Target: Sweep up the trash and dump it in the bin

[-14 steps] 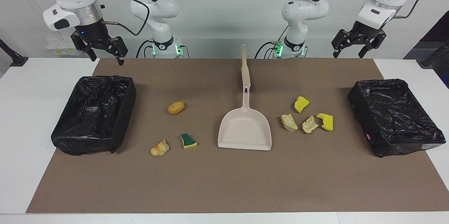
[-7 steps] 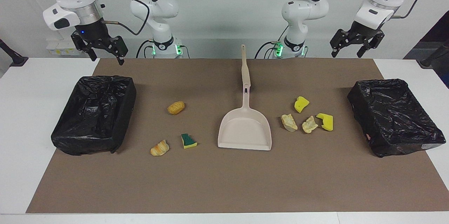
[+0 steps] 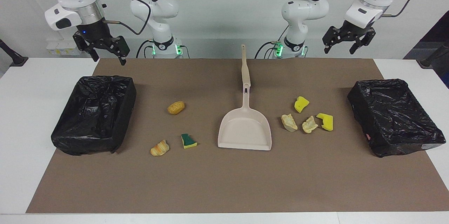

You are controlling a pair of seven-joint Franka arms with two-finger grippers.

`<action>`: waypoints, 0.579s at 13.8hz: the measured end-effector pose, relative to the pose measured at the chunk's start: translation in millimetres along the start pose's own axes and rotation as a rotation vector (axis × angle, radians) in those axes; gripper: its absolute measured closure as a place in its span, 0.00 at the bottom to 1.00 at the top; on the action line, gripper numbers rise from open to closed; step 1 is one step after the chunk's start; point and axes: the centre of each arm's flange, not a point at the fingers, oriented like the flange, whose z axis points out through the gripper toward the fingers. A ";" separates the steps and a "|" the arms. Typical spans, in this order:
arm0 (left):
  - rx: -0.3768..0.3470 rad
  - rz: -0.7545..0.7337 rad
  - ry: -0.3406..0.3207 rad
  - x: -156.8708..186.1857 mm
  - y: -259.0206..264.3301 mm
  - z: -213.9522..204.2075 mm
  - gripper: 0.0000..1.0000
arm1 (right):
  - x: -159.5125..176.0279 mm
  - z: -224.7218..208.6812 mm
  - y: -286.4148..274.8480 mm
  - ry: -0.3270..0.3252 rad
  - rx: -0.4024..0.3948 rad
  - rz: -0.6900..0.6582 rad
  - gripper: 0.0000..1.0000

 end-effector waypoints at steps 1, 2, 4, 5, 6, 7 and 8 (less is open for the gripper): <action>0.004 -0.003 -0.003 -10.3 0.0 3.8 0.00 | -0.1 9.5 -23.7 0.007 0.006 0.005 0.00; 0.007 -0.006 -0.004 -17.7 0.0 6.5 0.00 | -0.7 21.4 -47.0 0.008 0.011 0.001 0.00; 0.012 -0.008 -0.008 -27.4 0.0 10.9 0.00 | -5.1 48.9 -92.4 -0.007 0.012 -0.008 0.00; 0.014 -0.010 -0.012 -31.1 -0.3 14.0 0.00 | -8.1 61.4 -113.7 -0.013 0.012 -0.009 0.00; 0.015 -0.011 -0.016 -34.3 -0.6 16.7 0.00 | -13.1 70.9 -133.1 -0.021 0.010 -0.015 0.00; 0.016 -0.012 -0.017 -36.8 -0.9 18.2 0.00 | -20.3 79.6 -153.2 -0.031 0.007 -0.019 0.00; 0.017 -0.013 -0.018 -38.4 -1.1 19.0 0.00 | -28.7 87.8 -174.8 -0.038 0.005 -0.019 0.00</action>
